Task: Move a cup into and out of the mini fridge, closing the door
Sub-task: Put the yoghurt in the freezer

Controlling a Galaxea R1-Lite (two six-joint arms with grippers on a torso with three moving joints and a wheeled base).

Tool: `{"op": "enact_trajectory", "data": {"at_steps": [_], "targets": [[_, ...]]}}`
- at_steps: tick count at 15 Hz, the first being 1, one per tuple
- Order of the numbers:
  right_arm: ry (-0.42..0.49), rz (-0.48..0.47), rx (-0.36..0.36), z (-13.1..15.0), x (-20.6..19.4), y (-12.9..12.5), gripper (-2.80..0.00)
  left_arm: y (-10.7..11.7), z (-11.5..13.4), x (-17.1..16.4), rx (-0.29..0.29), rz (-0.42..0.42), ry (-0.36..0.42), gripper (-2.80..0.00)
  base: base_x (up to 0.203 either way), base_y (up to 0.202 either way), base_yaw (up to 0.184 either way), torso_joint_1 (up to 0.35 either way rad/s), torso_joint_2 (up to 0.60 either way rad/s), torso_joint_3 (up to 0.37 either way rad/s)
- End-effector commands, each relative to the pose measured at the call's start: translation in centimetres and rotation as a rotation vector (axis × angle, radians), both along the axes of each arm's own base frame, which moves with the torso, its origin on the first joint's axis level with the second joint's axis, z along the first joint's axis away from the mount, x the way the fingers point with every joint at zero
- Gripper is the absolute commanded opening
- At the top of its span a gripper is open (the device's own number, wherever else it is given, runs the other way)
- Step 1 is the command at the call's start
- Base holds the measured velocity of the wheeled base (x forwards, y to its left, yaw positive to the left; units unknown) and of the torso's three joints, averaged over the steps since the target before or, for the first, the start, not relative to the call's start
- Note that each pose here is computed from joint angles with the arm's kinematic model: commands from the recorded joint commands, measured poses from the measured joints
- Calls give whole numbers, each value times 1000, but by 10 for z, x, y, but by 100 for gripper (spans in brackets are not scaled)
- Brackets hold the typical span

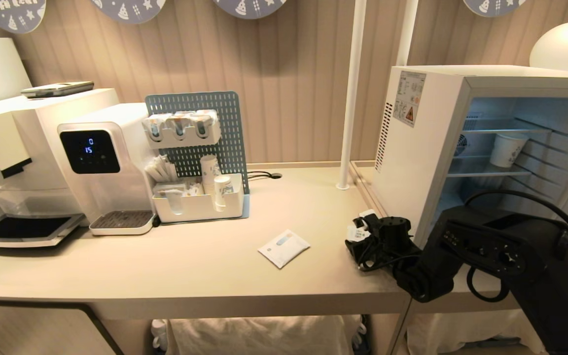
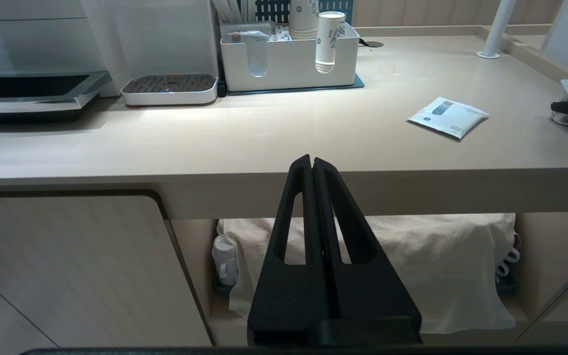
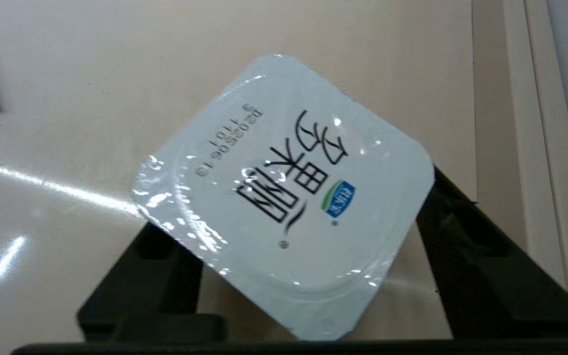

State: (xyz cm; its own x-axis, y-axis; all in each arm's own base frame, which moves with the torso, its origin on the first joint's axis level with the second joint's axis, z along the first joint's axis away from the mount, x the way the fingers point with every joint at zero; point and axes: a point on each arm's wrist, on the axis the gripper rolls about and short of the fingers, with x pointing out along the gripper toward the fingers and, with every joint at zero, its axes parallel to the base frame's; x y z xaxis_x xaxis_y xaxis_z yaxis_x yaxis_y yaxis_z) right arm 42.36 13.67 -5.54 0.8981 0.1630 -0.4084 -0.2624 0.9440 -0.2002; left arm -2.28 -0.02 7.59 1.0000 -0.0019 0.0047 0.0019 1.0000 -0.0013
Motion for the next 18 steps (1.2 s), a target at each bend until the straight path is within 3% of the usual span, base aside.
{"op": "enact_trajectory", "data": {"at_steps": [1, 5, 11, 15, 18], "targets": [[-13, -1, 2, 3, 1, 0, -280, 0, 0, 0, 0, 0, 0, -280, 0, 0, 0, 0, 0, 0], [-10, 0, 2, 5, -4, -1, -280, 0, 0, 0, 0, 0, 0, -280, 0, 0, 0, 0, 0, 0], [-58, -11, 15, 44, -35, -11, -280, 0, 0, 0, 0, 0, 0, -280, 0, 0, 0, 0, 0, 0], [-198, -145, 8, 103, -76, -30, -280, 0, 0, 0, -2, 0, 0, -280, 0, 0, 0, 0, 0, 0], [-358, -260, 37, 170, -116, -47, -280, 0, 0, 0, -2, 0, 0, -280, 0, 0, 0, 0, 0, 0]]}}
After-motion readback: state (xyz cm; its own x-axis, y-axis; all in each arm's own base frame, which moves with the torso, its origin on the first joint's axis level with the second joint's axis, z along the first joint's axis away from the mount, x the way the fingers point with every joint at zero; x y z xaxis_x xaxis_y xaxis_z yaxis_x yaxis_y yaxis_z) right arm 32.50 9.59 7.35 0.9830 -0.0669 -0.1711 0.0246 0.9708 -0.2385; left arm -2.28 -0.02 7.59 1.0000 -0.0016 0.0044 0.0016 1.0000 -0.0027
